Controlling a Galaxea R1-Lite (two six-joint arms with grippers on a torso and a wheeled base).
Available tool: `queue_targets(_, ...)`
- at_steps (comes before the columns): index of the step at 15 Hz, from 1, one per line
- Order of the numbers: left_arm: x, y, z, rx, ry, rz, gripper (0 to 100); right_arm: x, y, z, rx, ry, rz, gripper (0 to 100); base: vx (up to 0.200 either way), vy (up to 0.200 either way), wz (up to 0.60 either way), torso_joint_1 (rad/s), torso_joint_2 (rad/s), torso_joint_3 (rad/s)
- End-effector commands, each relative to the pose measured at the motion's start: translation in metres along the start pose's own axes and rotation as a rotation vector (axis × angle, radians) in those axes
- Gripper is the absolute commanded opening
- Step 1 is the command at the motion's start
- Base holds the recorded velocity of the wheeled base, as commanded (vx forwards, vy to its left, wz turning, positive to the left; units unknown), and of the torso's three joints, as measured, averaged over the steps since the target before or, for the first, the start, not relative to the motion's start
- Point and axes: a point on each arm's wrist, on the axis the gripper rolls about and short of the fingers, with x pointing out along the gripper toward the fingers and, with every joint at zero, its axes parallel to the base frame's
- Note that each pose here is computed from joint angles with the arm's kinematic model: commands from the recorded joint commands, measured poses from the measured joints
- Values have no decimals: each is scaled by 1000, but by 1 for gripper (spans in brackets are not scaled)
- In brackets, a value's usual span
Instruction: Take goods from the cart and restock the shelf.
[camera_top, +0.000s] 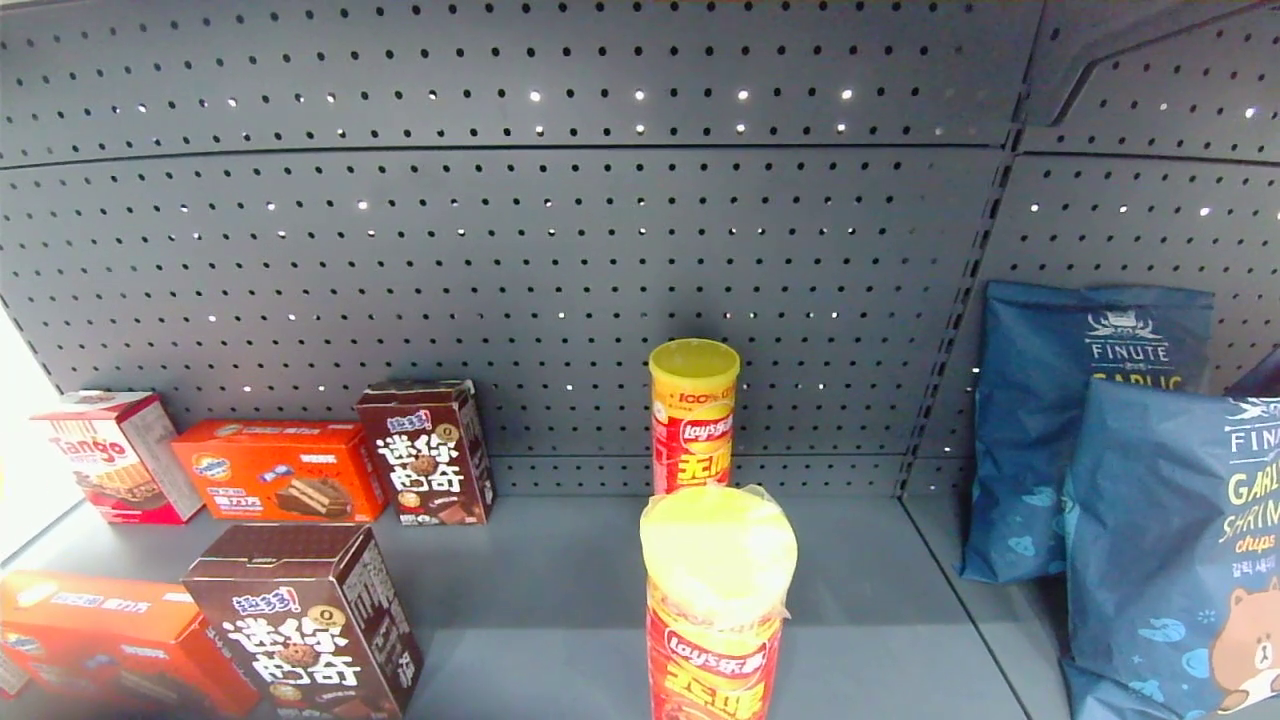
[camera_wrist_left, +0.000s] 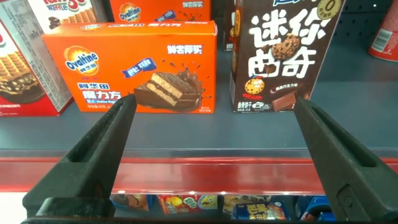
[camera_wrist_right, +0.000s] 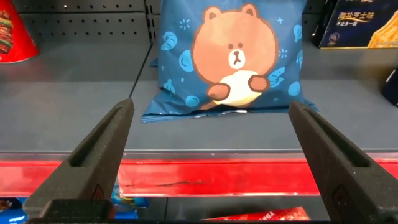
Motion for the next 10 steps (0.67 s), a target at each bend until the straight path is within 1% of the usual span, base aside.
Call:
queue_targets(1,0,0,0,-1,-1,0,100,0,0,0,0,2,0,100,0,0,0,0,0,0)
queue_targets(10,0,0,0,-1,-1,0,100,0,0,0,0,2,0,100,0,0,0,0,0,0)
